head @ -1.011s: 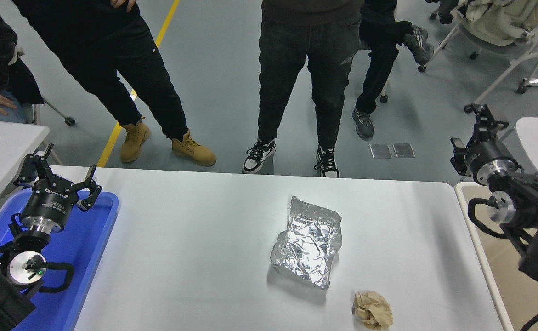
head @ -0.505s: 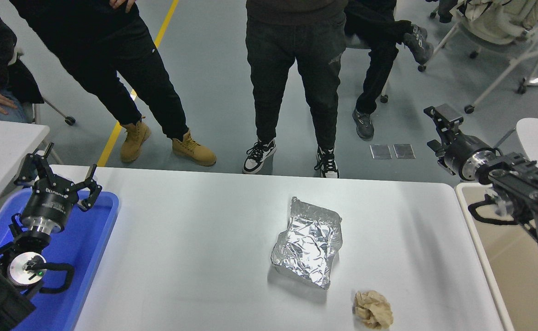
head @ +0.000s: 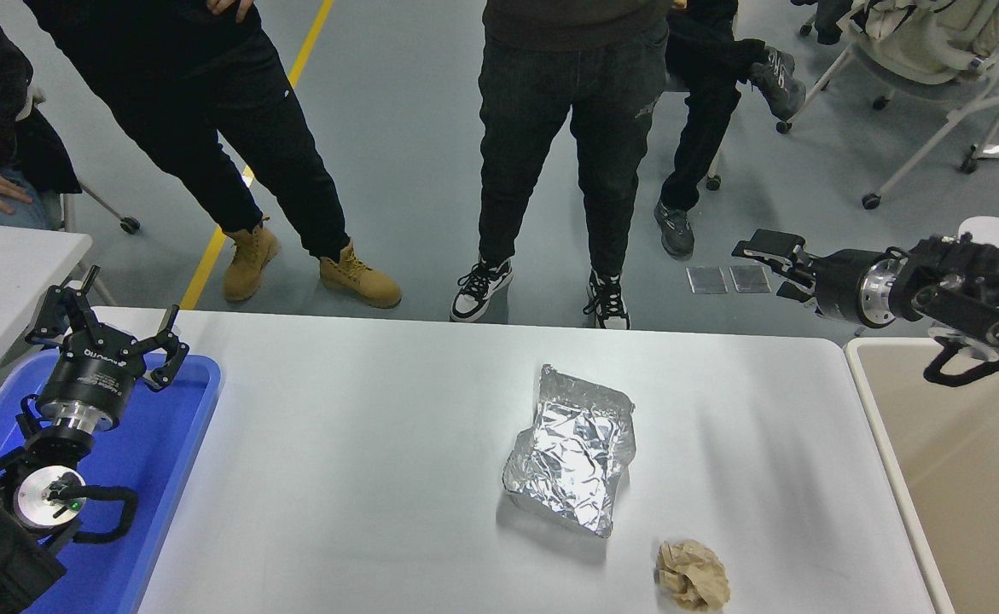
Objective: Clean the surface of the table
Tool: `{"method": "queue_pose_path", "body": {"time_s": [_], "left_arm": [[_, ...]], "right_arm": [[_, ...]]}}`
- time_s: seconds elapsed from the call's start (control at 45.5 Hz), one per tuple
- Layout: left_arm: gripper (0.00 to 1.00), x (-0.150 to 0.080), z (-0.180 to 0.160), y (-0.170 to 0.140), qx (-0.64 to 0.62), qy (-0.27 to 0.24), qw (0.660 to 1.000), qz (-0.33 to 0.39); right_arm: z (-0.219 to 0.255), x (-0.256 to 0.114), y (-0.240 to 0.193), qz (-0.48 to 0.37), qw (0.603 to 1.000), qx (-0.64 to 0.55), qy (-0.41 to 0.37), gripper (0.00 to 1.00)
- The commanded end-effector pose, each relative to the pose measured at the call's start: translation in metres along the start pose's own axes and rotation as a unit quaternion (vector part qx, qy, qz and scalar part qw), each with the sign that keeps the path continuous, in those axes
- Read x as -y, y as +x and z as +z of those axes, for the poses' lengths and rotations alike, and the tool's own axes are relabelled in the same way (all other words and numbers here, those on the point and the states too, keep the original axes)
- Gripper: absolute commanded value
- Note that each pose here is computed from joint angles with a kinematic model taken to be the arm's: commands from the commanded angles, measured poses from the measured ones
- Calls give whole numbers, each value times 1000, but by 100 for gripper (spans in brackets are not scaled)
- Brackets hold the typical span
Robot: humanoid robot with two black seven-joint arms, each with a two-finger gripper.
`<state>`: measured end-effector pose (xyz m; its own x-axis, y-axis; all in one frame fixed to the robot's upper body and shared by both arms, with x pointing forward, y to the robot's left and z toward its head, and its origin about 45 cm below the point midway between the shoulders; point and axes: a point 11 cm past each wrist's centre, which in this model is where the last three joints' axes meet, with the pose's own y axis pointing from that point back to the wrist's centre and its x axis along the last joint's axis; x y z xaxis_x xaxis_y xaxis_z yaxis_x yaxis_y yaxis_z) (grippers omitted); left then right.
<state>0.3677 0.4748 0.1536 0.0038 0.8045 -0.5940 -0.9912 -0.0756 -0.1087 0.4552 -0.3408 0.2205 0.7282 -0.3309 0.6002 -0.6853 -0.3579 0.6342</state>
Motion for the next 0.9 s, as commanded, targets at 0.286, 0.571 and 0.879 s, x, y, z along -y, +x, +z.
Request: {"method": "queue_pose_path", "body": {"time_s": [0.286,0.571,0.879], "left_arm": [[100,0,0,0,0,0,1000,0],[100,0,0,0,0,0,1000,0],[100,0,0,0,0,0,1000,0]], "right_arm": [[-36,16,-77,-148,979,-135,27,98],[-7,21,-105,-118,987,-105,18,98],[7,-11,-118,-117,993,-34,7,98]]}}
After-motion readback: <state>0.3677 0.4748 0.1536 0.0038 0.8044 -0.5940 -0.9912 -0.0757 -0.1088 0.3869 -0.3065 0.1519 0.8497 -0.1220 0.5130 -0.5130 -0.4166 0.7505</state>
